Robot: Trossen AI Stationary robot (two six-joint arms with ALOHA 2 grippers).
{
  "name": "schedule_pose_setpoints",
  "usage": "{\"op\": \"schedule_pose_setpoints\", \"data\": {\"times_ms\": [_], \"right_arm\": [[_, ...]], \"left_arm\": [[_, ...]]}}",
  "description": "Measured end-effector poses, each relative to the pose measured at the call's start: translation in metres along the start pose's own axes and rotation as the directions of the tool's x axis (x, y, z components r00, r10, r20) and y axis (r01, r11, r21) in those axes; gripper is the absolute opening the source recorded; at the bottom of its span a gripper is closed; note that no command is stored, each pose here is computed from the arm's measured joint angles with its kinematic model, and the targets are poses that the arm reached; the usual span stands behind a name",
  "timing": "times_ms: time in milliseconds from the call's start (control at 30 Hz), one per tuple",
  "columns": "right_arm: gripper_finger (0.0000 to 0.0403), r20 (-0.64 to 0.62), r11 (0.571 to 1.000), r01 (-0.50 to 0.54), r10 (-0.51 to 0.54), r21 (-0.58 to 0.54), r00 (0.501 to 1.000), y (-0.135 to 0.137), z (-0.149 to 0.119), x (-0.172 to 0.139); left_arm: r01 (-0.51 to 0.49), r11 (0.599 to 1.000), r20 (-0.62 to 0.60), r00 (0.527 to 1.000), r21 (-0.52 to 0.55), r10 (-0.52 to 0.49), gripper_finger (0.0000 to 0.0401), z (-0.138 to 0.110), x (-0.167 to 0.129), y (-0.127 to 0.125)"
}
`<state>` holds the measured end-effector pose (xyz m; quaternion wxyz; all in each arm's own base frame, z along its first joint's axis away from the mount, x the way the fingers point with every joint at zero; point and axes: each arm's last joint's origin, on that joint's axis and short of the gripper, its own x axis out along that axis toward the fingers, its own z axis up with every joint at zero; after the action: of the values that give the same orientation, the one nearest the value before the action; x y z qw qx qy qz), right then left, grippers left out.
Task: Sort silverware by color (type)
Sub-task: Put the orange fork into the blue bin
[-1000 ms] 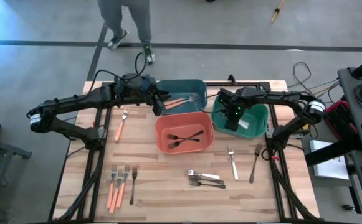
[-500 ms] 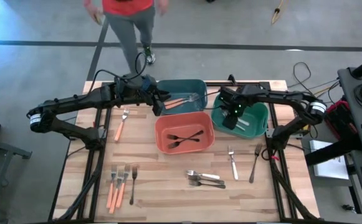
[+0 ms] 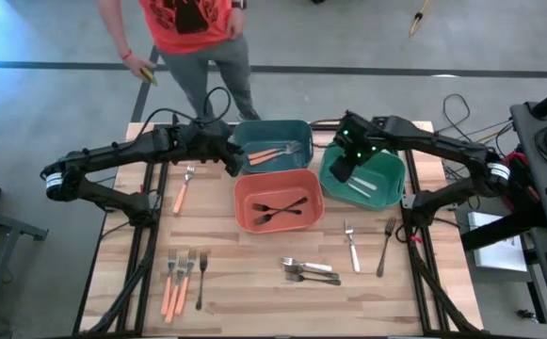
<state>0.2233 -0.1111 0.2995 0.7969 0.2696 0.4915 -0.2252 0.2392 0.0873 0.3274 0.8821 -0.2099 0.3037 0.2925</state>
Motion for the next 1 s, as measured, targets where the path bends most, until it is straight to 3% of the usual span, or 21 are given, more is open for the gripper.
{"op": "schedule_pose_setpoints", "data": {"times_ms": [167,400,500,767,900,1000], "right_arm": [[0.0125,0.210,0.996,-0.085,0.080,0.016,0.975,0.012,0.005,-0.025],[0.0125,0.437,0.995,-0.100,0.091,-0.003,0.895,0.026,0.009,-0.046],[0.0125,0.470,0.995,-0.101,0.095,-0.013,0.877,0.030,0.010,-0.049],[0.0125,0.452,0.994,-0.087,0.106,-0.062,0.885,0.036,0.009,-0.044],[0.0125,0.452,0.992,-0.068,0.111,-0.110,0.885,0.037,0.009,-0.045],[0.0125,0.459,0.989,-0.056,0.115,-0.140,0.881,0.036,0.007,-0.048]], "left_arm": [[-0.129,0.985,-0.216,0.971,-0.117,0.101,0.0076,-0.019,-0.001,0.014],[-0.306,0.935,-0.485,0.854,-0.177,0.187,0.0076,-0.044,-0.005,0.021],[-0.309,0.928,-0.554,0.819,-0.206,0.150,0.0076,-0.051,-0.008,0.015],[-0.197,0.959,-0.628,0.778,-0.203,0.027,0.0076,-0.075,-0.023,-0.027],[-0.206,0.948,-0.659,0.752,-0.241,-0.004,0.0076,-0.087,-0.031,-0.043],[-0.223,0.927,-0.704,0.708,-0.303,-0.060,0.0076,-0.096,-0.038,-0.054]]}}
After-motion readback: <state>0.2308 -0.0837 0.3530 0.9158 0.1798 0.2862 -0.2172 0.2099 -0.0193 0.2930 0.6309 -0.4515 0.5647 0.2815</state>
